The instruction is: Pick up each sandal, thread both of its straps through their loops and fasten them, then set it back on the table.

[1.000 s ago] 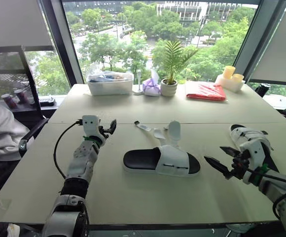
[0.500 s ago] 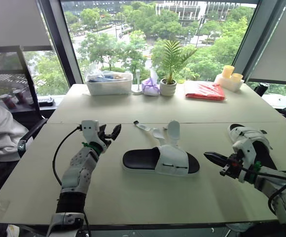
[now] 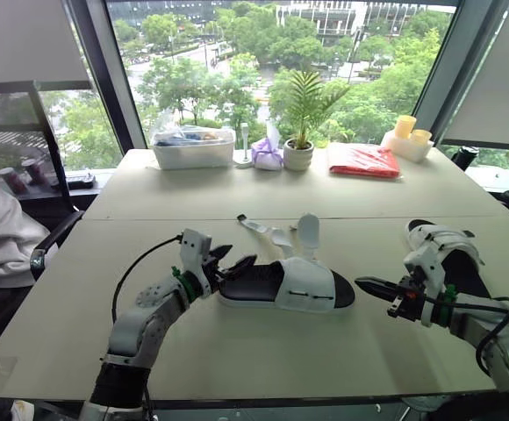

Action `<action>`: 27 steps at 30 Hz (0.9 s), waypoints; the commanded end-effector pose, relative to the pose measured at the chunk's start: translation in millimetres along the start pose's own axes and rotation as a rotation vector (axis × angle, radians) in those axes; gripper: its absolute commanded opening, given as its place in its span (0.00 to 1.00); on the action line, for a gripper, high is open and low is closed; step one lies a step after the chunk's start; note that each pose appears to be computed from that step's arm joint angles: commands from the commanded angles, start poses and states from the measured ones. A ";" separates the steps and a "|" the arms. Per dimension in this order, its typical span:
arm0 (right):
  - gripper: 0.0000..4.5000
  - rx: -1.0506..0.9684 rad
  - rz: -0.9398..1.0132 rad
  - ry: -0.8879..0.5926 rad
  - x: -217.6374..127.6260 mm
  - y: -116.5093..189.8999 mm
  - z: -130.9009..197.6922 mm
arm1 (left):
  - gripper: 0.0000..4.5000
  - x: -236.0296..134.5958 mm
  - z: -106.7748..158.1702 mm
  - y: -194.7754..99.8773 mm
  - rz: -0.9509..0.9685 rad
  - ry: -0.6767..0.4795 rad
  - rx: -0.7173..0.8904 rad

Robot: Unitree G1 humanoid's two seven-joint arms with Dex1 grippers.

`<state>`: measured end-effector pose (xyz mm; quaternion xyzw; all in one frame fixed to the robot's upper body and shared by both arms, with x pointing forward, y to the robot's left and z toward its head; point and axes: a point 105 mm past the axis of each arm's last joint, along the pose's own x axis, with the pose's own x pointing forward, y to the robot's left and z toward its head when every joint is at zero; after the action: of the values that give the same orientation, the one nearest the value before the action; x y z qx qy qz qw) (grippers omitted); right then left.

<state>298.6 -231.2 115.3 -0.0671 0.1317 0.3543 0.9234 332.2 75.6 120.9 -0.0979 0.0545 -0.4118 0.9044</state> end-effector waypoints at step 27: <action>0.00 -0.034 -0.099 -0.031 -12.5 -0.5 -0.7 | 0.09 45.6 0.3 -80.7 -0.501 0.044 -0.313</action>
<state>289.1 -237.4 101.8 -0.0732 0.1387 0.3155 0.9359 308.3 -8.7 114.9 -0.2245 0.1433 -0.5928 0.7600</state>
